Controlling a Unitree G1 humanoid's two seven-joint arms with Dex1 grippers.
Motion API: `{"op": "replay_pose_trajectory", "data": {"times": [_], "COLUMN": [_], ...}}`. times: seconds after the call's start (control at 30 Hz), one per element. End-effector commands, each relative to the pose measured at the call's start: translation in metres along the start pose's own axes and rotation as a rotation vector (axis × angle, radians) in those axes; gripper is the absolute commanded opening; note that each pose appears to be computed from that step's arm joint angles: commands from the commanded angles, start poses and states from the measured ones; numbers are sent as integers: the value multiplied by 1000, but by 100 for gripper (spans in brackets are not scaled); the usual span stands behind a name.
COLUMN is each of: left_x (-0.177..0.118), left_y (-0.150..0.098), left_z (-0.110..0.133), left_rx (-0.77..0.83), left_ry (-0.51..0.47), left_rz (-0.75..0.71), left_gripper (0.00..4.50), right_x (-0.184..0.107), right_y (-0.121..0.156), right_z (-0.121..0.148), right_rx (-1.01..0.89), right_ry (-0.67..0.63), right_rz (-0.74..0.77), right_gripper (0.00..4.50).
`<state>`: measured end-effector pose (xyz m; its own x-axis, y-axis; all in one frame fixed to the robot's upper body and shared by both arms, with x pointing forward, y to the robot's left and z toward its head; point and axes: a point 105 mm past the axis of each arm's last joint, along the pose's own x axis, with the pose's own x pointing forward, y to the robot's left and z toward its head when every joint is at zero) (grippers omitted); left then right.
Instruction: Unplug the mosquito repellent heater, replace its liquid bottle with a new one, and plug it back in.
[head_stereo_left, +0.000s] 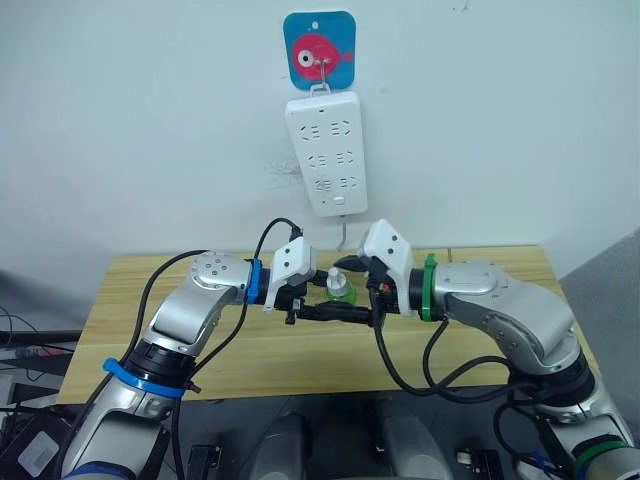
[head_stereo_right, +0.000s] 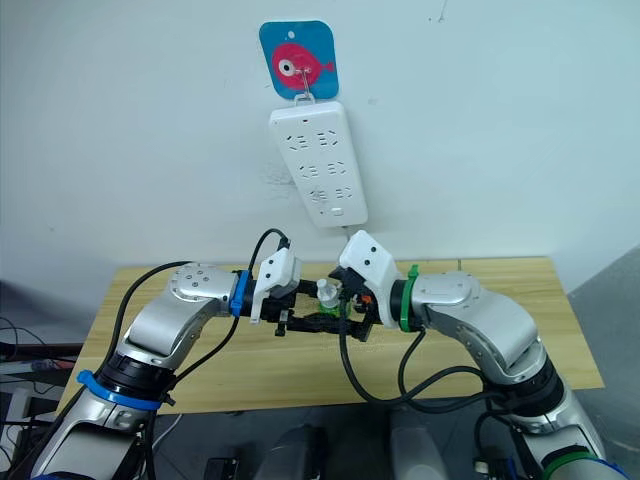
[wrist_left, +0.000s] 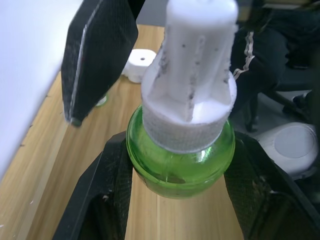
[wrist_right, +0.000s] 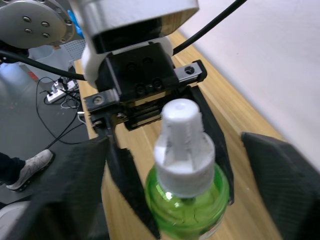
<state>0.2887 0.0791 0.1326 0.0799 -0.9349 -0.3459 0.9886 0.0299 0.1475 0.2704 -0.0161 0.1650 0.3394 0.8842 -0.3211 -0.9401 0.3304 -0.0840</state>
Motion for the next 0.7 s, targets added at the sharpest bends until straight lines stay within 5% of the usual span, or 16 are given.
{"op": "replay_pose_trajectory", "data": {"times": [0.03,0.2,0.47,0.7], "left_x": [-3,-6,-12,-26], "left_y": [-4,-1,-2,1], "left_z": [10,15,18,3], "left_rx": [34,-1,2,-170], "left_ry": [-37,-102,-183,-180], "left_rz": [-10,20,33,49], "left_gripper": [223,223,223,447], "right_x": [0,-2,-9,-27], "right_y": [3,5,5,-10], "right_z": [11,11,19,36], "right_rx": [-48,-75,-88,-24], "right_ry": [-42,-49,-113,-231], "right_rz": [14,31,45,-10], "right_gripper": [279,112,113,113]}}
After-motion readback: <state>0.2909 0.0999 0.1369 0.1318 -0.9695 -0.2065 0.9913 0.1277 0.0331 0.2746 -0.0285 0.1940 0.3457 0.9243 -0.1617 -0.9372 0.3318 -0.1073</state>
